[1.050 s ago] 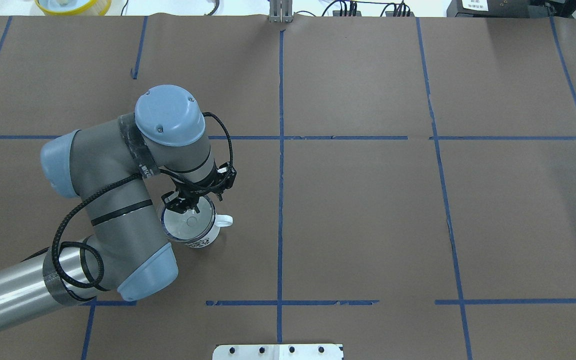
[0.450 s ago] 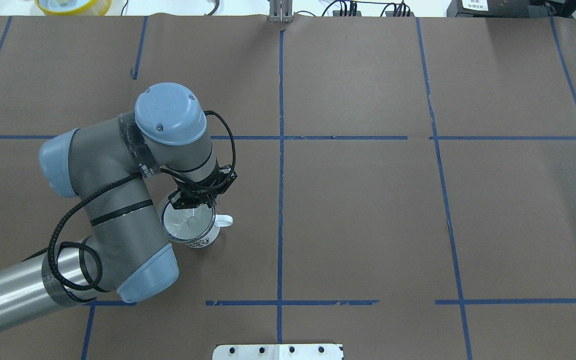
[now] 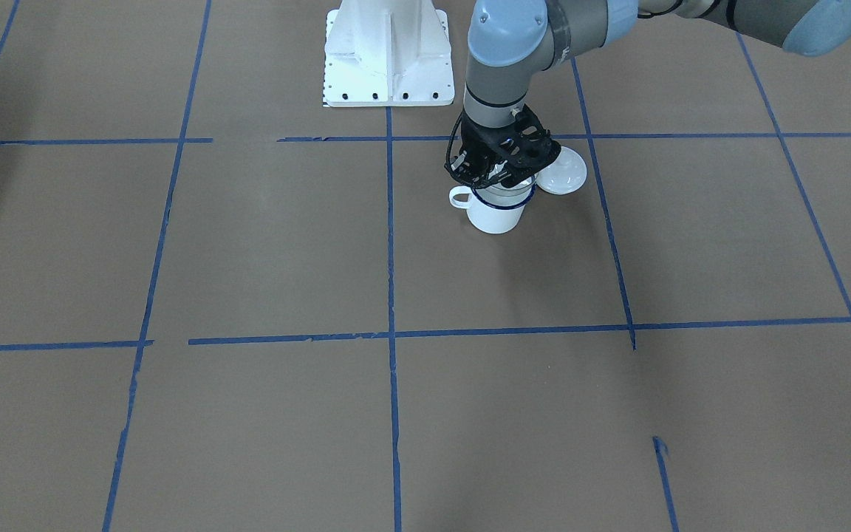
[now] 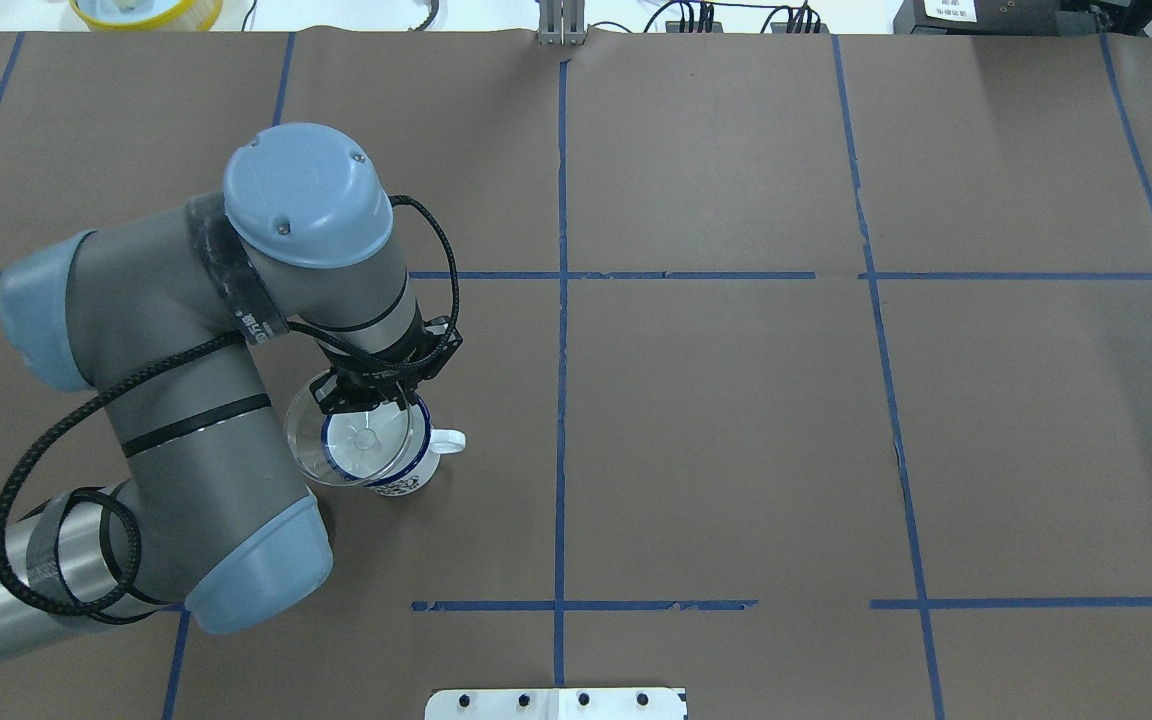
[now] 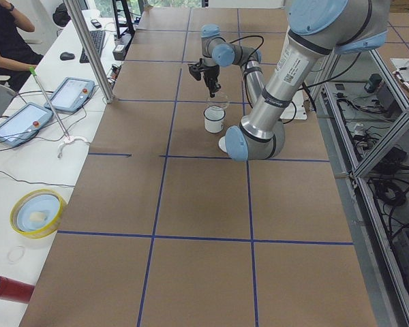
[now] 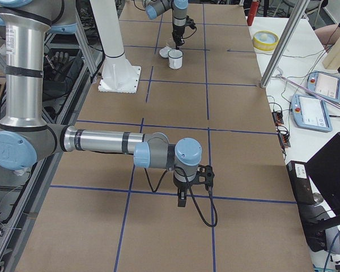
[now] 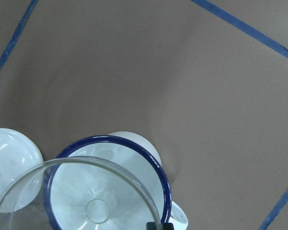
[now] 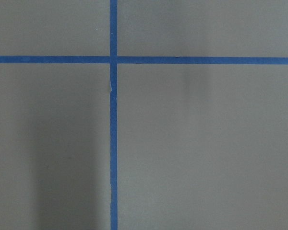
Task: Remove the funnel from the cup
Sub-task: 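Lift the glass funnel out of the mug with the left gripper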
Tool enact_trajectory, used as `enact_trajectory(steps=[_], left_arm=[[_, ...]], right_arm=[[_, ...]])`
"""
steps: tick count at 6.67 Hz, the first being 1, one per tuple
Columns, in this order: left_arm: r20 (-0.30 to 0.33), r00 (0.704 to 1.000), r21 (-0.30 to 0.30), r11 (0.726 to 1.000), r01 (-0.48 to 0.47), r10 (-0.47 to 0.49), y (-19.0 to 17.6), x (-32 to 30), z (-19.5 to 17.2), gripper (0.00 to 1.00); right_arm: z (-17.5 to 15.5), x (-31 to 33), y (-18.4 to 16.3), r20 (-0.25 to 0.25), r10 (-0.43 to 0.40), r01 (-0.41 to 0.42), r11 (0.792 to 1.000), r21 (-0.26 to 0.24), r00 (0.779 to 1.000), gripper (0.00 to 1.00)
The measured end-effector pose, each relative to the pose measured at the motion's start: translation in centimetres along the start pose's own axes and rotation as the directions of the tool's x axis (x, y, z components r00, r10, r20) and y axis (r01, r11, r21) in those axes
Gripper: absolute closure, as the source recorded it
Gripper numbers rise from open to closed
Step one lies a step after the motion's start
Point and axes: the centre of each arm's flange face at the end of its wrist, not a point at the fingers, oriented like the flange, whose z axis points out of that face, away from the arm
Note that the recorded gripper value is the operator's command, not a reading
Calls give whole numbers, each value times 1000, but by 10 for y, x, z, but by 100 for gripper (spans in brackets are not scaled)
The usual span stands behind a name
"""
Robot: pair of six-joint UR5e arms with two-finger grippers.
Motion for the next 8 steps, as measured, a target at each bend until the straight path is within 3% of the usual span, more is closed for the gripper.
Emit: enact_trajectory(steps=[2,4,6,8], left_arm=[[-84,996,68,997,45,-40,-33,6,-48,100],[-278,954,110,982,151,-115,-84,14,-63,100],[-480,858,89,962,257,-184,-139,20,-35,100],[-671,712,92,930,355,-205,-194,18,23,100]], right_arm=[[0,0,0,0,0,0,1000,0,1000,0],[0,0,0,0,0,0,1000,-1,1000,0],[0,0,0,0,0,0,1000,0,1000,0],[0,0,0,0,0,0,1000,0,1000,0]])
